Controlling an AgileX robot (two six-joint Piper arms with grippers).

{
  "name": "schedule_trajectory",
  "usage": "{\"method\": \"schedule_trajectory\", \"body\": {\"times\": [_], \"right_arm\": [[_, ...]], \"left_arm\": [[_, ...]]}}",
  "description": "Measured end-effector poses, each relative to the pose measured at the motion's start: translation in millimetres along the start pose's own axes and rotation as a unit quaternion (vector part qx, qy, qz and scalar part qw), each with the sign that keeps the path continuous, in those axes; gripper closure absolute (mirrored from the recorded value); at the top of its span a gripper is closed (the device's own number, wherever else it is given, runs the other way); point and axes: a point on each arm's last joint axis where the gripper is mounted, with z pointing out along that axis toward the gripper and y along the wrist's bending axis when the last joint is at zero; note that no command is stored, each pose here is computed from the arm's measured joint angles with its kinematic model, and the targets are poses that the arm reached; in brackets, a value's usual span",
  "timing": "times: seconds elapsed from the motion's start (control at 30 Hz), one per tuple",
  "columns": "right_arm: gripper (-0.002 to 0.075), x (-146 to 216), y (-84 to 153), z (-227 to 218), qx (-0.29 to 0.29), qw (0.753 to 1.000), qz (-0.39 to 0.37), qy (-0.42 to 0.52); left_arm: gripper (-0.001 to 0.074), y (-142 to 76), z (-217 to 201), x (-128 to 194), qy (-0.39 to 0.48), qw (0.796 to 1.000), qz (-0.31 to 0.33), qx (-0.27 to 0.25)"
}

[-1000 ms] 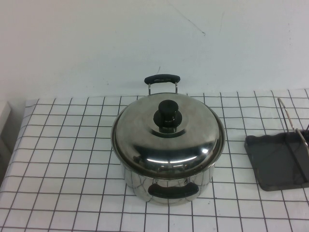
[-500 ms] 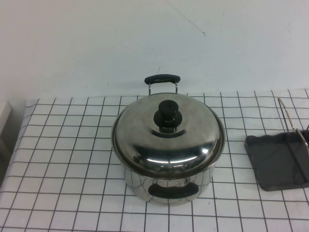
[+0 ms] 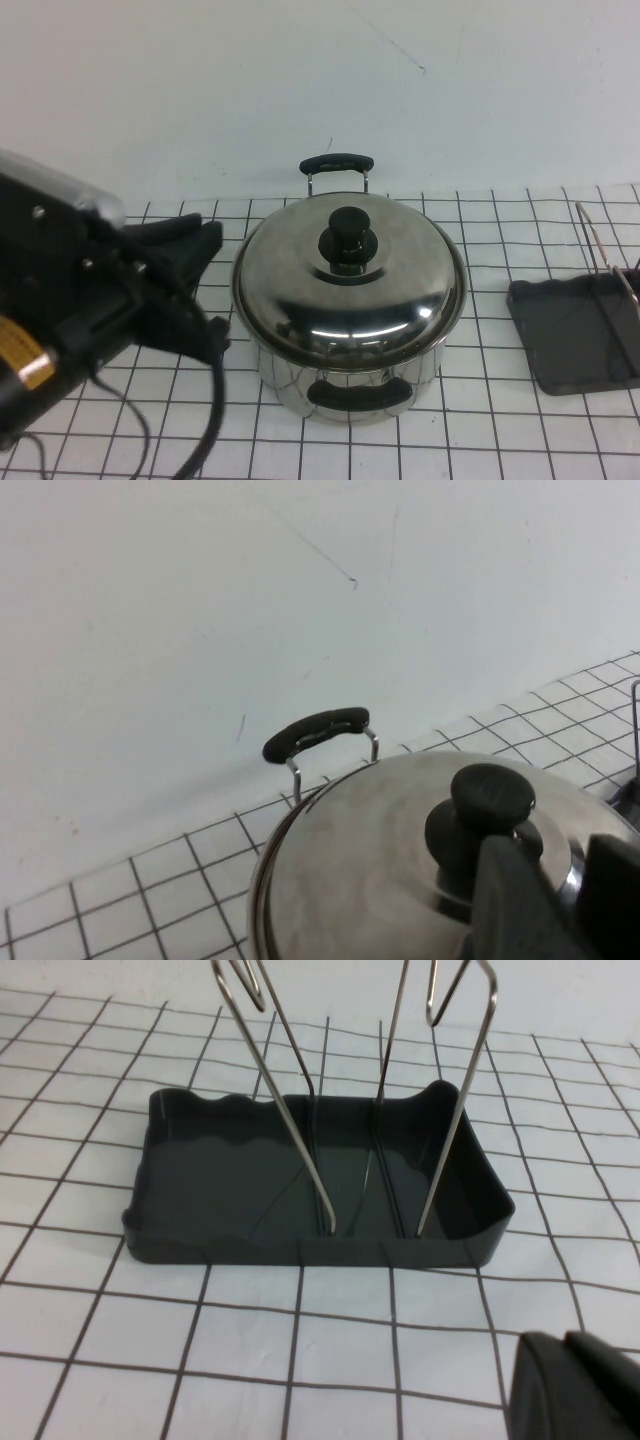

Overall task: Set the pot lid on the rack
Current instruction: Open the pot

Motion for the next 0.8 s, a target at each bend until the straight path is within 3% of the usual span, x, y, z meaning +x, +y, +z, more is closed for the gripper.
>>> {"method": "schedule_trajectory", "body": {"times": [0.17,0.27,0.43,0.8], "right_arm": [[0.0729,0,0,0,0.0,1.0,0.0,0.0],[0.0729,0,0,0,0.0,1.0,0.0,0.0],[0.0729,0,0,0,0.0,1.0,0.0,0.0],[0.0729,0,0,0,0.0,1.0,0.0,0.0]], "left_arm": [[0.0365,-5,41,0,0.014,1.0,0.006,0.014],[0.0246,-5,61,10,0.032,0.999,0.0,0.017],[0.0203,-6,80,21,0.028,0.999,-0.005,0.025],[0.0199,-8,90,21,-0.003,0.999,-0.013,0.038]]}}
